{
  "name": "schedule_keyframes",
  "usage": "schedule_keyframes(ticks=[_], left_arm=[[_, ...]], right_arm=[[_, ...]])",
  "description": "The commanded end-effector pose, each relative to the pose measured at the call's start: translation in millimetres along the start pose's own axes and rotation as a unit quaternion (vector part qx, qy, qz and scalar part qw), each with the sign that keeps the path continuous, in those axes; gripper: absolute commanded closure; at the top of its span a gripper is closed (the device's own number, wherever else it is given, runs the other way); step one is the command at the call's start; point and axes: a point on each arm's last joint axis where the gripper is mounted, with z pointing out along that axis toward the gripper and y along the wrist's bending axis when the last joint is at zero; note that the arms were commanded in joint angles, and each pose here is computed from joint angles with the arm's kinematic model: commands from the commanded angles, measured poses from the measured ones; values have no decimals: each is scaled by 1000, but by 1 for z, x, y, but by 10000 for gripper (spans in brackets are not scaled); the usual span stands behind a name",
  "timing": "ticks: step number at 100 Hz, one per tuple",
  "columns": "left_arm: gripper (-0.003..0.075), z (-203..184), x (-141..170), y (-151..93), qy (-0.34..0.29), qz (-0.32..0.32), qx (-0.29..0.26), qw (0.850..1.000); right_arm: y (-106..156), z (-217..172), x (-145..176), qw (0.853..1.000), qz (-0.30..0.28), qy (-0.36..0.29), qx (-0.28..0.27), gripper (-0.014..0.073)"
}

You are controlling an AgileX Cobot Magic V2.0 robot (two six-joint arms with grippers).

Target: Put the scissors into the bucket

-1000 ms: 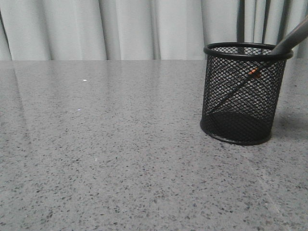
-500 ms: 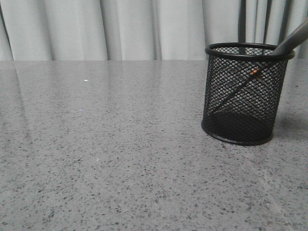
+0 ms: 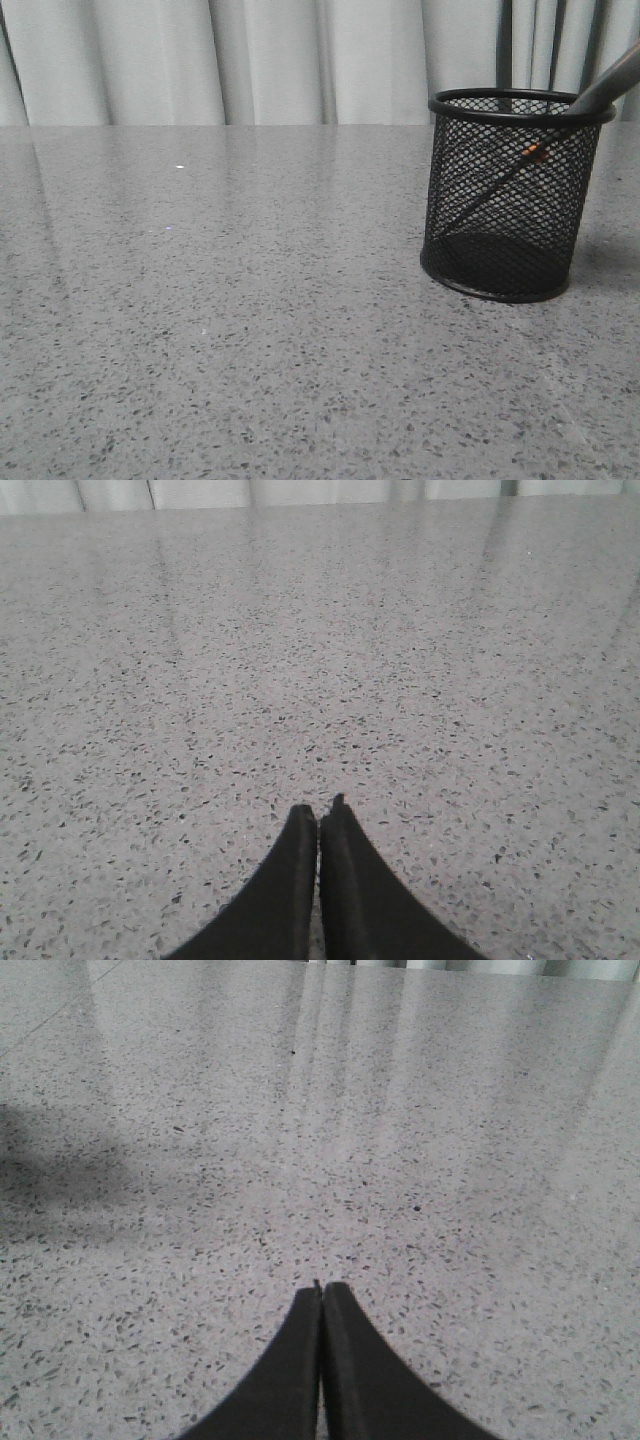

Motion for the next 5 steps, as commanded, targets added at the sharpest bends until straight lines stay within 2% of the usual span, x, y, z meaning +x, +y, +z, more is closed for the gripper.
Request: schedule_keyframes(ticks=[1,5], left_arm=[[740,3,7,0,-23,-6,-4,1000],[740,3,7,0,-23,-6,-4,1000]], right_arm=[[-1,0,0,1000,-2,-20,7,645],[-1,0,0,1000,-2,-20,7,645]])
